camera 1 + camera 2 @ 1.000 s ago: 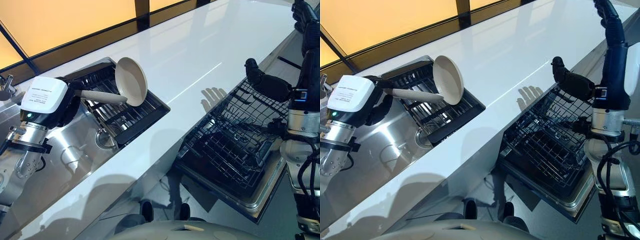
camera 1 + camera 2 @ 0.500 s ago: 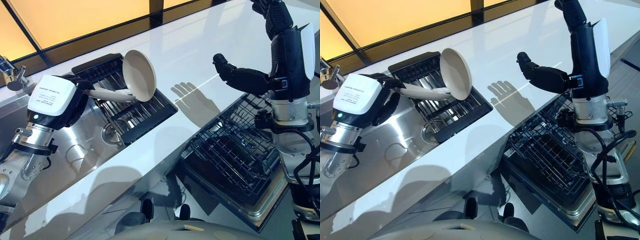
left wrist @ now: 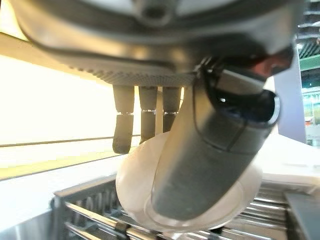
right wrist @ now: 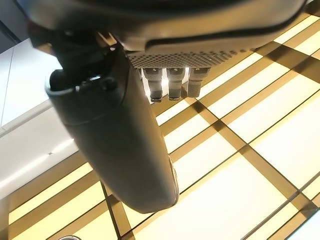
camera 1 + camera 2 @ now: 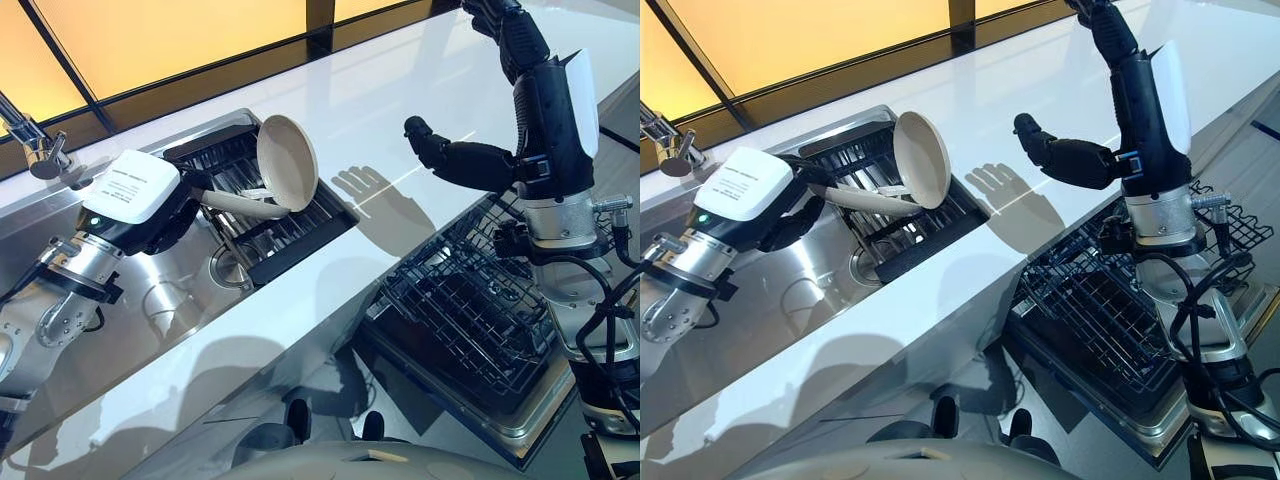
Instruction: Pick up plates and place into dishwasher.
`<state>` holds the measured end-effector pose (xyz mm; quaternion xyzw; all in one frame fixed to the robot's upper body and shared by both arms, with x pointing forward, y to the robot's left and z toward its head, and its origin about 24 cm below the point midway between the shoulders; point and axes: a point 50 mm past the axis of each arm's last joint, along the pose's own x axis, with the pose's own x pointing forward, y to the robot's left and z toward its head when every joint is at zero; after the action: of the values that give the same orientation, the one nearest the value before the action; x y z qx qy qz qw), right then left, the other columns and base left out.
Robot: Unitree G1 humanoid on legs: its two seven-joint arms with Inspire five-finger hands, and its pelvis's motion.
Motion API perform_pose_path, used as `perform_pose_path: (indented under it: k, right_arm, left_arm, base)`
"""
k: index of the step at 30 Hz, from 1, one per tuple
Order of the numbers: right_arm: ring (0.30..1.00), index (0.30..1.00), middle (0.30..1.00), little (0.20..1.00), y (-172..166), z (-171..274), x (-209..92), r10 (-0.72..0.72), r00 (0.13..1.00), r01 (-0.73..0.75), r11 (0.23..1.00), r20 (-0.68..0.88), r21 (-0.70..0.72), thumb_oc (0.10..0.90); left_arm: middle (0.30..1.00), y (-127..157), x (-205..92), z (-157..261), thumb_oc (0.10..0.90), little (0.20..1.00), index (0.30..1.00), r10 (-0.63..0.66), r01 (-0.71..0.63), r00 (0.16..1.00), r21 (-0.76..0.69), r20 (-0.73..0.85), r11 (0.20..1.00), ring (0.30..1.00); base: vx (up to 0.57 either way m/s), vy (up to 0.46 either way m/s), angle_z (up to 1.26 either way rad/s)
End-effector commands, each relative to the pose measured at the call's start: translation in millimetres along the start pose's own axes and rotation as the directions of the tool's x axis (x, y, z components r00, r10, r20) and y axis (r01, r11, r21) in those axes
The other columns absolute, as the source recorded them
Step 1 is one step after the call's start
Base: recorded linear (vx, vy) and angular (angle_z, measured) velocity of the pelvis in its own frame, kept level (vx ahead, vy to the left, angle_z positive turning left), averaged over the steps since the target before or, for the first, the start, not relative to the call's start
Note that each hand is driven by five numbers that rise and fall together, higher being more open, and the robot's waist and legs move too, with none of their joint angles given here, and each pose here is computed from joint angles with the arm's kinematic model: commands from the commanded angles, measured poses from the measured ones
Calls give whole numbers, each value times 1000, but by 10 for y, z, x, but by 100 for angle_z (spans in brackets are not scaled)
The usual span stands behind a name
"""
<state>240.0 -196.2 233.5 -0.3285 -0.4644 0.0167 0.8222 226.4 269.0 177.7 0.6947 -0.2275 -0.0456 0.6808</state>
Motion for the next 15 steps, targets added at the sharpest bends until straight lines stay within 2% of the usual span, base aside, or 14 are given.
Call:
perform_pose_path:
  k: [1,9,15]
  right_arm:
    - [900,900,900,900,-212,215,250,-57,983,58,998,173,0,800]
    - [900,900,900,900,-238,203,260,-56,984,56,998,168,6,800]
    - [900,900,900,900,-233,177,269,-51,987,50,999,153,10,800]
  left_arm:
    - [300,939,243,58,100,200,300,443,-446,889,1,118,895,300]
    - [300,808,355,-7,100,200,300,265,-268,961,33,75,963,300]
    - [300,758,415,-55,100,200,300,179,-181,983,49,42,982,300]
  base:
    - [13,3,-3]
    - [3,1,-1]
    - [0,0,0]
